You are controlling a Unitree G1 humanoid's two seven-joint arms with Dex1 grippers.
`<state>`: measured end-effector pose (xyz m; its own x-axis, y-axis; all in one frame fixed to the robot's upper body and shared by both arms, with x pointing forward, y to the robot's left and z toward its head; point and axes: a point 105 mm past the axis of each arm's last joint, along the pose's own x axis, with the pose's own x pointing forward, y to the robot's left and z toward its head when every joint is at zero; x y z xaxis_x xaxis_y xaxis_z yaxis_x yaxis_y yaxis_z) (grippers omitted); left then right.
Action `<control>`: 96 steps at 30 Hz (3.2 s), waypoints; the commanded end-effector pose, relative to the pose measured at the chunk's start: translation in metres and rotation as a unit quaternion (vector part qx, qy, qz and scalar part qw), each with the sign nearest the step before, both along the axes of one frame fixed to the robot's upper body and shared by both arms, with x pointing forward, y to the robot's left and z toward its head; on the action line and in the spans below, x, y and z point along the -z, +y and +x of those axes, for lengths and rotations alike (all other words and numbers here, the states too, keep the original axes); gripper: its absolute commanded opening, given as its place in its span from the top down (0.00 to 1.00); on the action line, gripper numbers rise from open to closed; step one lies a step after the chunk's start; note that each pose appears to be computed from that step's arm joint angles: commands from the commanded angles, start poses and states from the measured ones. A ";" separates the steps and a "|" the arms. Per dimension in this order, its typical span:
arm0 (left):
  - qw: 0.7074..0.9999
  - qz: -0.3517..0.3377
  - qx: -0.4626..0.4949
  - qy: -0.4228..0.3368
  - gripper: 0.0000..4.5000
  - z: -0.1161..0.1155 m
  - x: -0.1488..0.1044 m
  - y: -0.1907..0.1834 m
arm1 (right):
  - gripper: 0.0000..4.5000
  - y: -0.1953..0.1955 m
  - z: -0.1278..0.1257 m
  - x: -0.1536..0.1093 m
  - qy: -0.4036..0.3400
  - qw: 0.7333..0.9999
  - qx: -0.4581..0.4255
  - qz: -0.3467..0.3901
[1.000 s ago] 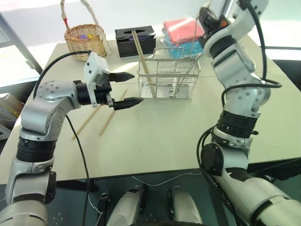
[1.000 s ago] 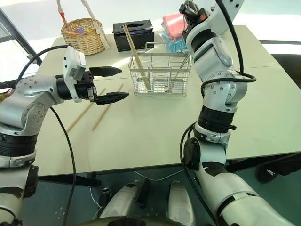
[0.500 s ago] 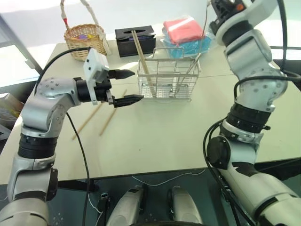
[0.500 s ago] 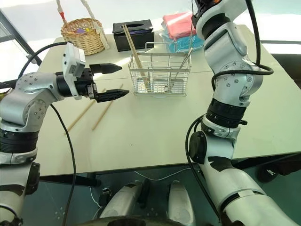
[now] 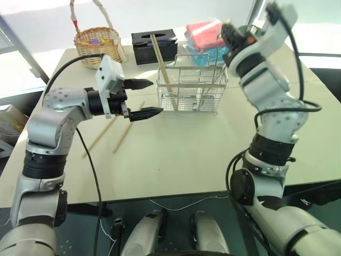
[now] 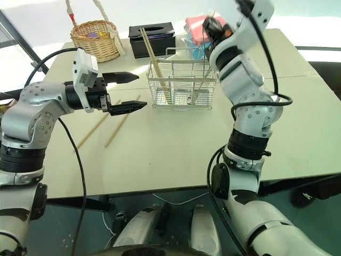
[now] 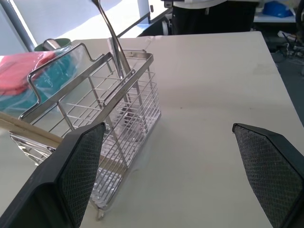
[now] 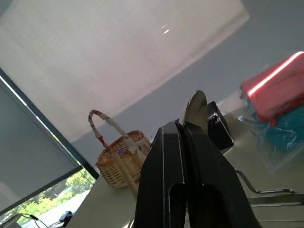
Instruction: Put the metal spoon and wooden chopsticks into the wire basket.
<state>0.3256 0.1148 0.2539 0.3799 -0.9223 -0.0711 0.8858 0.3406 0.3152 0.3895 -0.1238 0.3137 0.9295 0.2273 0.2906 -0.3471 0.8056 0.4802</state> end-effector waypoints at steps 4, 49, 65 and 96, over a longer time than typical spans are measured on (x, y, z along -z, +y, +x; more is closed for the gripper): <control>0.999 0.000 0.002 -0.033 0.00 -0.004 -0.015 0.000 | 0.71 -0.004 0.008 0.014 0.015 1.000 0.000 0.012; 0.909 0.171 -0.325 0.196 0.00 0.076 0.109 0.065 | 0.13 0.032 -0.108 0.103 -0.046 0.837 -0.292 -0.460; 0.895 0.168 -0.342 0.233 0.63 0.090 0.128 0.057 | 0.11 0.023 -0.108 0.106 -0.033 0.846 -0.266 -0.462; 0.857 -0.400 -0.314 -0.077 0.99 0.095 -0.122 0.038 | 0.11 0.019 -0.103 0.106 -0.027 0.849 -0.261 -0.458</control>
